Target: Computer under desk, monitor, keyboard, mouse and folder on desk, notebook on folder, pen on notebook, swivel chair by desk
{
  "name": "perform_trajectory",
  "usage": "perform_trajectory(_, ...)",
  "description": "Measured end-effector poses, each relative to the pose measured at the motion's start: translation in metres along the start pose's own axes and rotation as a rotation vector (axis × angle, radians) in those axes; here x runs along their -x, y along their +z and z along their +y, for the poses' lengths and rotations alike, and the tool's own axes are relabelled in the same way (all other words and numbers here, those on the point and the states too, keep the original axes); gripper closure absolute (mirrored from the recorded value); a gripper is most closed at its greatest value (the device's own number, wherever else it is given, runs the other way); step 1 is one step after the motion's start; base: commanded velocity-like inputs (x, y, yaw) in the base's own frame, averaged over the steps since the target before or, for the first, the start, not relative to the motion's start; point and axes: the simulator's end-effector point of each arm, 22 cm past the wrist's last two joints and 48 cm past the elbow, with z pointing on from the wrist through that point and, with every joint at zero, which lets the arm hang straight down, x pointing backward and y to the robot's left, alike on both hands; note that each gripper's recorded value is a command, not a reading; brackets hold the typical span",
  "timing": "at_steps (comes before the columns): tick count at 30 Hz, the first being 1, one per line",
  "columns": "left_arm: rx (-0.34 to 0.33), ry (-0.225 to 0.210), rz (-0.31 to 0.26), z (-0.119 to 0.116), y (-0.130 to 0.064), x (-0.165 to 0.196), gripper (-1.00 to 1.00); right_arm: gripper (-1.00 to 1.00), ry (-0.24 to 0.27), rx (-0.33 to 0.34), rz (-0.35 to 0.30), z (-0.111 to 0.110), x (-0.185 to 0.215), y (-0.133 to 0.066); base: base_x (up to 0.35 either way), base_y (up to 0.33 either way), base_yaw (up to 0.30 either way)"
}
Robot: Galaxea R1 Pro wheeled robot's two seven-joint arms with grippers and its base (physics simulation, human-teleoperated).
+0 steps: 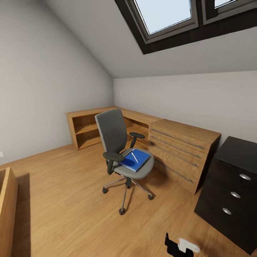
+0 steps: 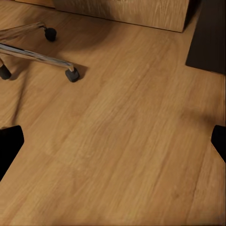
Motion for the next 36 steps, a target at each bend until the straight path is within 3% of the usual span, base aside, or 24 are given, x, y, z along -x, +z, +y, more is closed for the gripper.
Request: perform_trajectory(36,0.004,0.008,0.002,0.0020,-0.0008,-0.0033,-1.00,-1.00,0.006,0.008,-0.016,0.0039,0.0090,-0.0008,-0.125,0.013,-0.241)
